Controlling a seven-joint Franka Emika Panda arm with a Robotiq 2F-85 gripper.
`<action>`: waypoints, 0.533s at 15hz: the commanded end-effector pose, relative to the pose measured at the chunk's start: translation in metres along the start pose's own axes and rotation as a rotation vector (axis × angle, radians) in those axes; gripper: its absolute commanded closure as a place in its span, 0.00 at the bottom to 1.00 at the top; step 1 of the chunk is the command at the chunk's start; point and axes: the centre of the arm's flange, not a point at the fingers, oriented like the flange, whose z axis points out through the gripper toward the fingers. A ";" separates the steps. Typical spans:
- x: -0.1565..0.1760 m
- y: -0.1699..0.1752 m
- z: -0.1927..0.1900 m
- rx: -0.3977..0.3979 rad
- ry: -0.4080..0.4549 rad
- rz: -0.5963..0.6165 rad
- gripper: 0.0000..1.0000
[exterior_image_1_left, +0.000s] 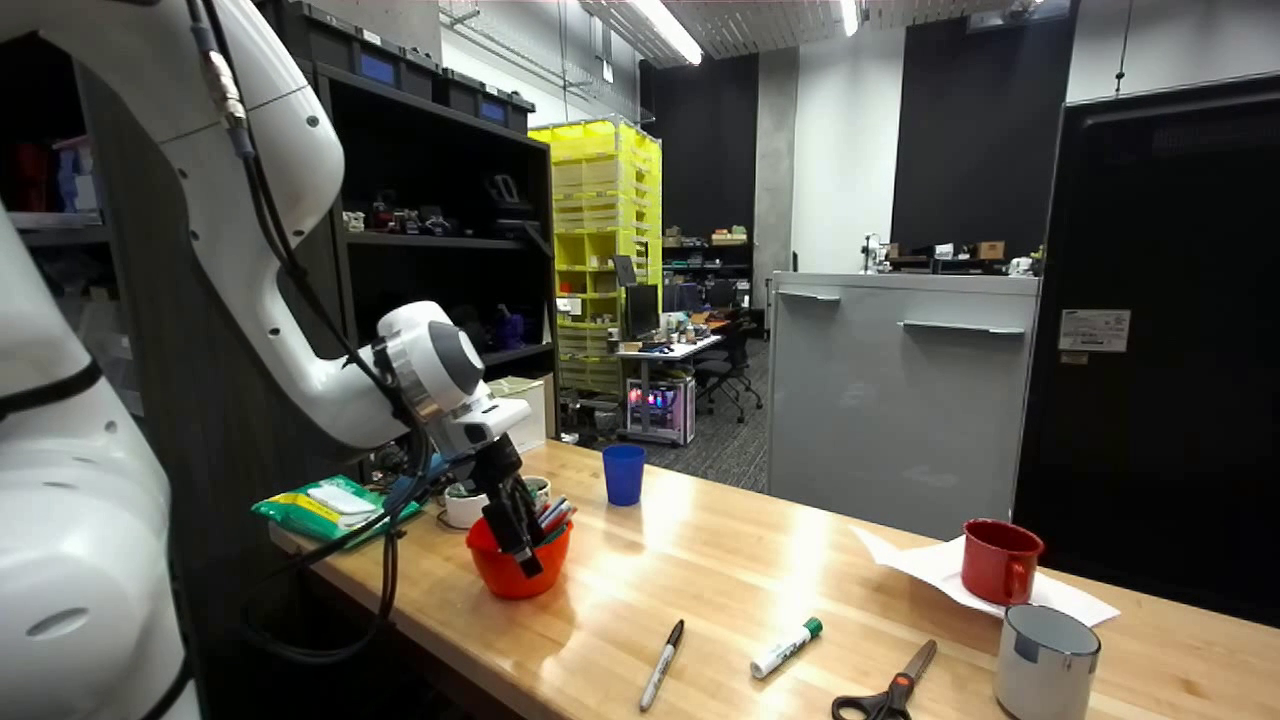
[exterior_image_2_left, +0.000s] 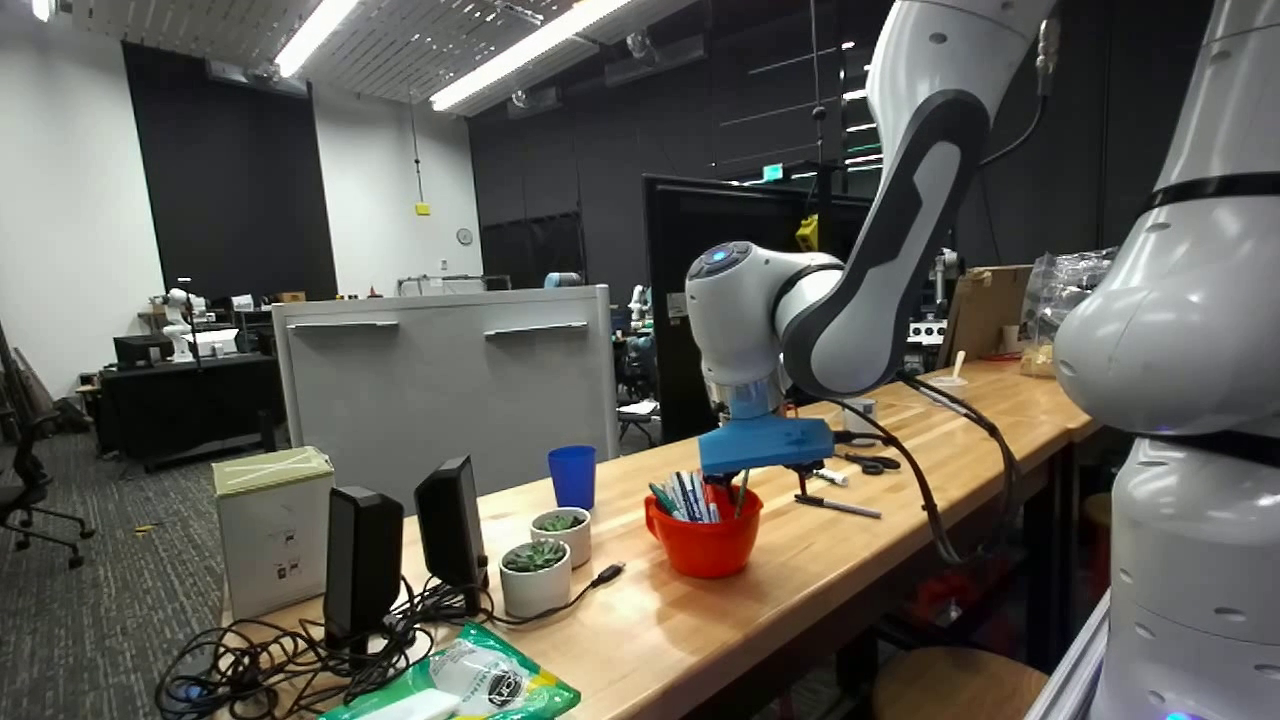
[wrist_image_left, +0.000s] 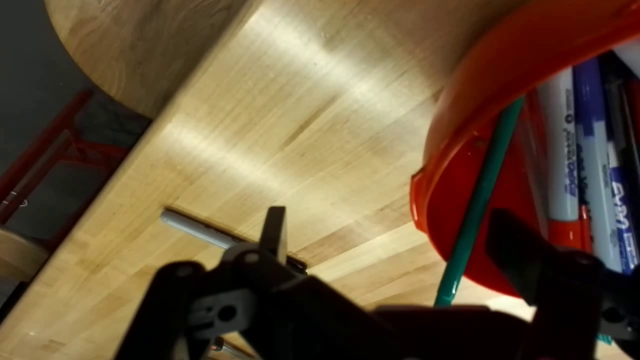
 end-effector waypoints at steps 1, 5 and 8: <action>-0.005 0.006 0.009 -0.007 0.015 -0.003 0.00; -0.002 0.003 0.016 -0.012 0.007 -0.017 0.00; -0.001 0.001 0.017 -0.013 0.004 -0.020 0.00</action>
